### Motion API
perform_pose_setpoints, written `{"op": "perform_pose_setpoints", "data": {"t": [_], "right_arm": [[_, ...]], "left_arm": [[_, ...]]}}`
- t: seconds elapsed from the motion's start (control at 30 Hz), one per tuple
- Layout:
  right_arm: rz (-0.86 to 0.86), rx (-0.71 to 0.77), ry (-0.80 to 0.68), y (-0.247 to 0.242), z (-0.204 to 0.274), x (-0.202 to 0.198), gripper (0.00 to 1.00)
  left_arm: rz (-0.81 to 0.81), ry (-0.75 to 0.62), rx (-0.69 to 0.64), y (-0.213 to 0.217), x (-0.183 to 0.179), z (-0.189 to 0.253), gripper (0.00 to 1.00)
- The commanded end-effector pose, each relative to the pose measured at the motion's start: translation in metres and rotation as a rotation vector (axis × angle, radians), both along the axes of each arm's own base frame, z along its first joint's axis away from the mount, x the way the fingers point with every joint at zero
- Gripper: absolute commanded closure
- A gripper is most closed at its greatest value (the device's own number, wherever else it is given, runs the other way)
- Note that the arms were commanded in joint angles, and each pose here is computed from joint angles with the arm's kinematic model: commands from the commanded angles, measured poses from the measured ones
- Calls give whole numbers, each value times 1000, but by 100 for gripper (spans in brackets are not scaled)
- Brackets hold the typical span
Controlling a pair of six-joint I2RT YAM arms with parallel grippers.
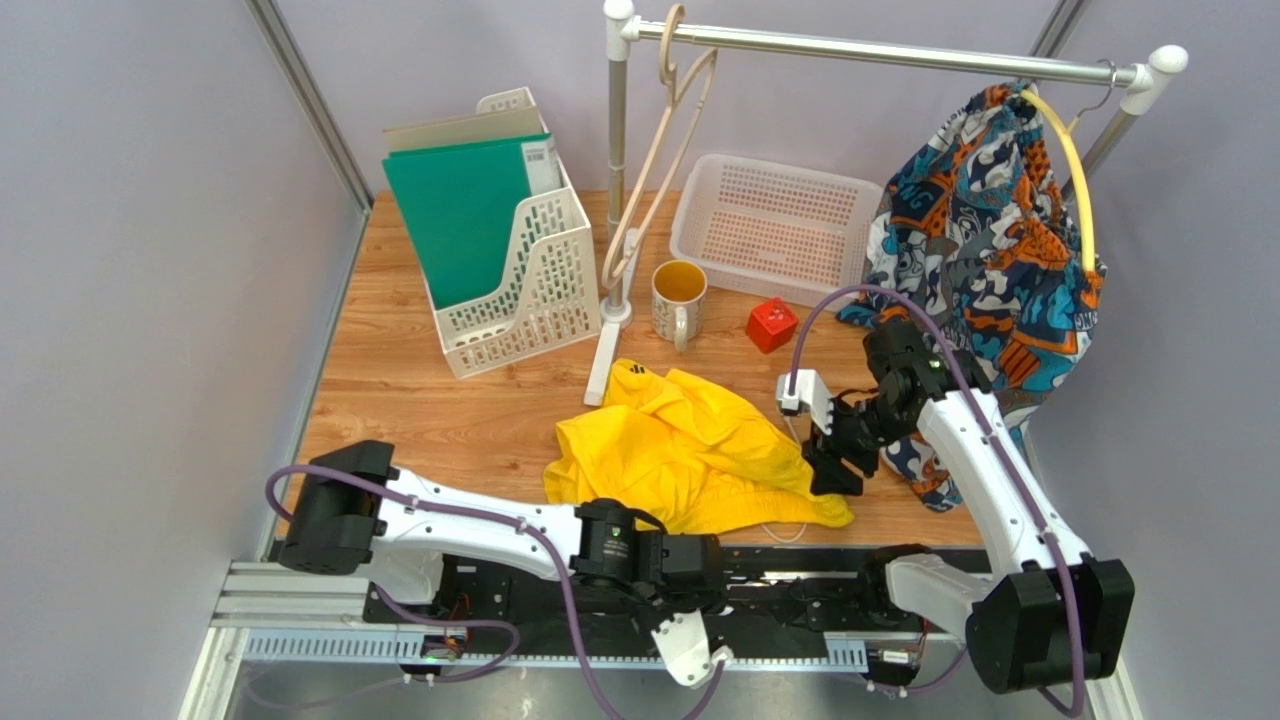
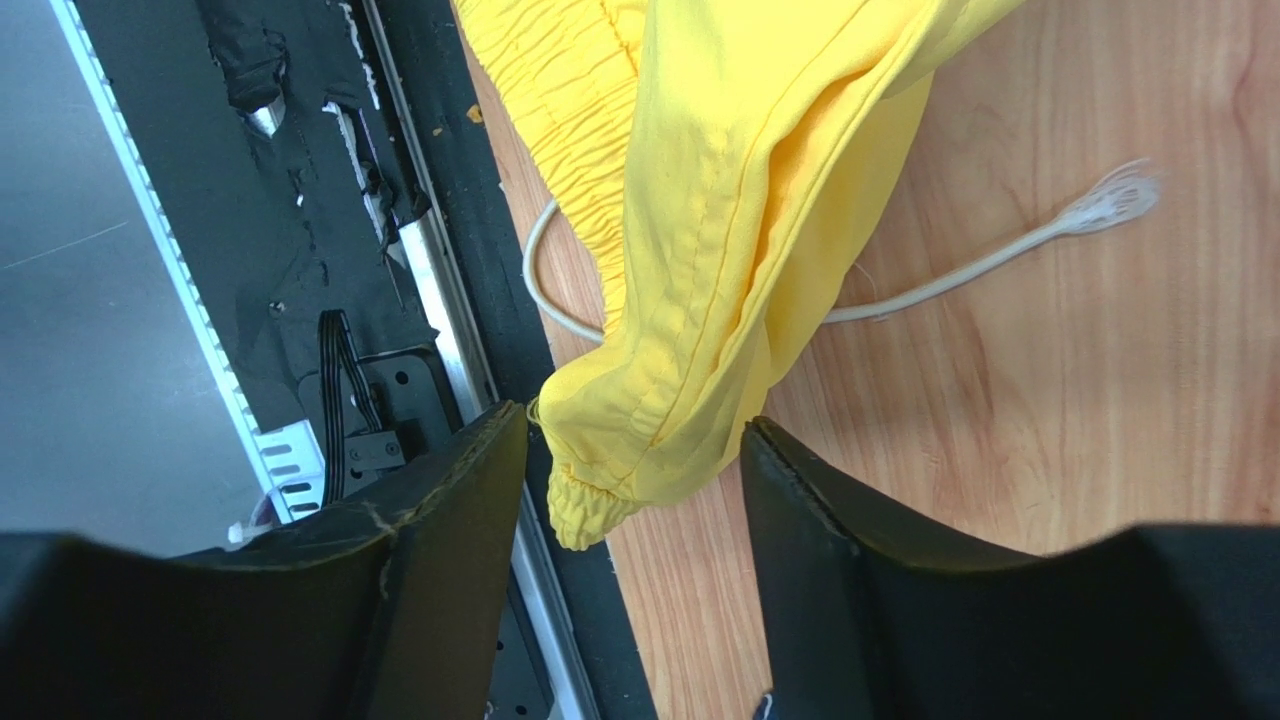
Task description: Place the shorts on the hanger
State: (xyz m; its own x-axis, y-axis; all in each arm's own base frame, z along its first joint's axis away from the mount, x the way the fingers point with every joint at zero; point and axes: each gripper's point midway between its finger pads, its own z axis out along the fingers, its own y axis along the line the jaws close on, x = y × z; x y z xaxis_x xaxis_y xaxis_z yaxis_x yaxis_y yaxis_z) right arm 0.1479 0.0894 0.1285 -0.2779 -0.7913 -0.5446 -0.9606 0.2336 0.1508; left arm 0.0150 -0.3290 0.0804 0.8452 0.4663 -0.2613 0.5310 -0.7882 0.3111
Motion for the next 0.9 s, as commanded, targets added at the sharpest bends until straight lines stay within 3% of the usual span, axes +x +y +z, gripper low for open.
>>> {"op": "perform_pose_setpoints", "data": {"t": [0.0,0.07,0.17,0.2,0.23,0.3,0.33,0.4,0.53,0.7,0.87], "right_arm": [[-3,16,1,5,1,11,47],[-16,14,16,5,-4,15,53],[-31,11,45,7,-8,18,78],[-52,11,59,7,-9,20,93],[-61,11,65,7,-8,22,100],[-89,14,77,8,-5,24,100],[-110,20,91,10,-3,25,100],[-135,43,100,14,3,26,100],[-212,87,117,22,15,32,100],[-304,136,178,32,29,39,100],[-372,199,289,46,41,39,100]], "left_arm": [[-39,-139,16,-3,23,-19,29],[-39,-180,25,-1,30,-31,28],[-8,-255,-16,-8,44,-34,35],[21,-284,-43,-13,49,-28,48],[41,-298,-62,-15,53,-23,55],[89,-305,-105,-21,57,-8,68],[108,-293,-130,-19,58,6,83],[183,-227,-227,-21,58,44,99],[306,-15,-329,-1,56,107,100],[512,229,-593,36,72,201,100],[826,364,-617,89,106,220,100]]}}
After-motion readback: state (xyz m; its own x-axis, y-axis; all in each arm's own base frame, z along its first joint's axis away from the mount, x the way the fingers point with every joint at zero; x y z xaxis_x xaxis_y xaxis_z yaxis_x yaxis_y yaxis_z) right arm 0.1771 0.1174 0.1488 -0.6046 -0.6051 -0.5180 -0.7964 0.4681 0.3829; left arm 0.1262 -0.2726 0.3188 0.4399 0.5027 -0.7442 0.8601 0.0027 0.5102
